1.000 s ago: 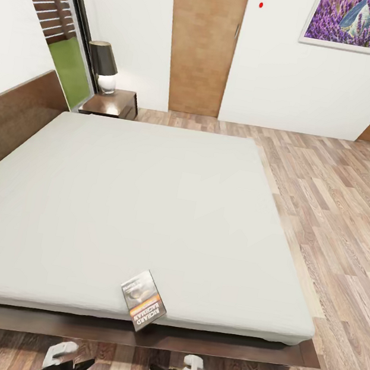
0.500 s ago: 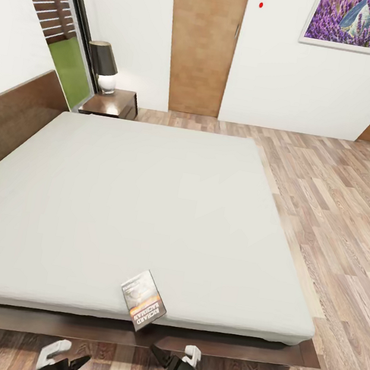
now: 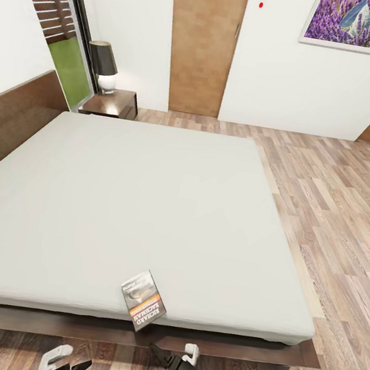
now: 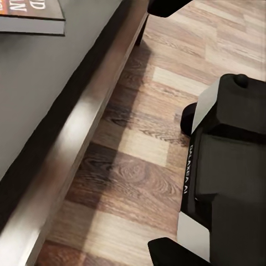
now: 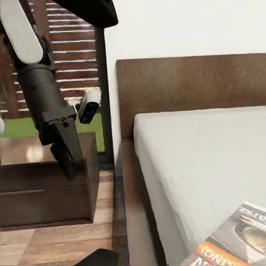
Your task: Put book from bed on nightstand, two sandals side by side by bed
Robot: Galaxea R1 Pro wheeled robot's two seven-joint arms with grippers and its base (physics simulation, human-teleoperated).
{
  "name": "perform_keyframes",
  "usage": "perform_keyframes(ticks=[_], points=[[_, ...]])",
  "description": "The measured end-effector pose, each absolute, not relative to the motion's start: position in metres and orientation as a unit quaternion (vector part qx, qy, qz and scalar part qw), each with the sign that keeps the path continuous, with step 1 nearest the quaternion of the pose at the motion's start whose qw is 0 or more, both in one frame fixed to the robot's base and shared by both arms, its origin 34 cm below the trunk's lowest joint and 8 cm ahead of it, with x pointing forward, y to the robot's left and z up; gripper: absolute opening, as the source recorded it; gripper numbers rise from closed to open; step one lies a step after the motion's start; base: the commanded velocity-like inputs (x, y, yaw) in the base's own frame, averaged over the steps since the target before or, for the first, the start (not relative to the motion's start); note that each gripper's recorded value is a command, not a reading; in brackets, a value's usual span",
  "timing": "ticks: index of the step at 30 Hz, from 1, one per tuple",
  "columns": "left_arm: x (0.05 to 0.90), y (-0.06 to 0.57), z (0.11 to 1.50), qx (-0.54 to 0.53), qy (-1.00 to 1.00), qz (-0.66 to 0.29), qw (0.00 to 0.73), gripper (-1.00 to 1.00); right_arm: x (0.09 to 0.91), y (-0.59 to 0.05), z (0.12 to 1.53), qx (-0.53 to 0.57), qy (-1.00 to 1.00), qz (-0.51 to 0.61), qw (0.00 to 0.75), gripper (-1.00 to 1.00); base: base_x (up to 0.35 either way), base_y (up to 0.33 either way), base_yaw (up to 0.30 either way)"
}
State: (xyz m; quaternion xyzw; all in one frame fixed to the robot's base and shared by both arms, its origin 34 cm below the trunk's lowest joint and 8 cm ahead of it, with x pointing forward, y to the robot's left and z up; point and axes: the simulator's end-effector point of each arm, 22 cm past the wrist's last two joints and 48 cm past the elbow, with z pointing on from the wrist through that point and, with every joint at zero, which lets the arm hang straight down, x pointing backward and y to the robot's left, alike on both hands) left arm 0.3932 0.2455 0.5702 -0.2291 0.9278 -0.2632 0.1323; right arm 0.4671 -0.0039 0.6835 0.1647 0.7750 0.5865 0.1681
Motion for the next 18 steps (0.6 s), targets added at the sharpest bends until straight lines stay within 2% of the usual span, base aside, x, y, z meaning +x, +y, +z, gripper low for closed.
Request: perform_keyframes(ticks=[18], points=[[0.393,0.246,0.57,-0.23,0.928,-0.263,0.132,1.0,0.488,-0.014,0.694,0.211,0.748,0.596,0.203,1.0,0.0,0.0,0.0]])
